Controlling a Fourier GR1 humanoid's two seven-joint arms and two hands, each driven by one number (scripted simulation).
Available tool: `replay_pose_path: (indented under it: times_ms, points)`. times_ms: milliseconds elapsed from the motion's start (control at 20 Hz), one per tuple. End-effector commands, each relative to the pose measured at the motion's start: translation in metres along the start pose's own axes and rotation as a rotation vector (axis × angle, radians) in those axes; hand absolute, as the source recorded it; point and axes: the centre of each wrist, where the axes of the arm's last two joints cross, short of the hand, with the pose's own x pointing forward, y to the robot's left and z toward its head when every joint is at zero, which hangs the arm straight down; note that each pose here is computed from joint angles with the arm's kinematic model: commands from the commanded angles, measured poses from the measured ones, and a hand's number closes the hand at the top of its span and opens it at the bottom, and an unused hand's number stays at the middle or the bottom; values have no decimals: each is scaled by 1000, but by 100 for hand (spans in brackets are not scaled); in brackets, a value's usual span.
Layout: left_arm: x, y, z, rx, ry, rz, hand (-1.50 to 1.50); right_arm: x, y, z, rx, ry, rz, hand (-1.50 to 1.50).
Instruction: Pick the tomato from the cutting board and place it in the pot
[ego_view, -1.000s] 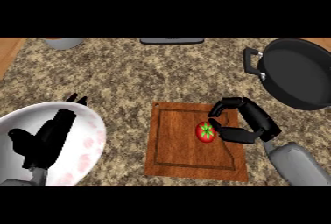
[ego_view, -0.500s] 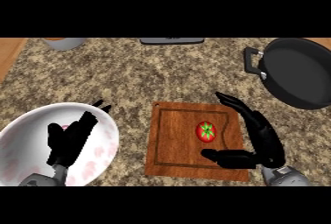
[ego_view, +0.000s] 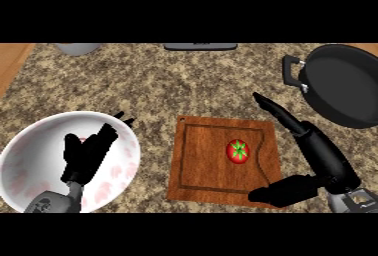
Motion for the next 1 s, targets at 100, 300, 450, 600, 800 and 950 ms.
replay_pose_path:
  times_ms: [100, 300, 450, 600, 800, 950]
  points:
    - [-8, -13, -7, -26, 11, -9, 0, 9, 0, -34, 82, 206, -34, -150]
    - [-8, -12, -3, -14, 31, 2, 0, -18, 9, -14, 270, 335, 27, -150]
    - [-8, -15, -11, -12, 26, -9, 0, -40, 22, -14, 372, 381, 105, -150]
    - [-4, -14, -7, -21, 27, -16, 0, -54, 26, -23, 391, 396, 114, -150]
    - [2, 1, -2, -24, 34, -14, 0, -79, 10, -27, 327, 381, 115, -150]
    - [-4, -5, -14, -6, 36, -7, 0, -96, 6, -26, 266, 340, 128, -150]
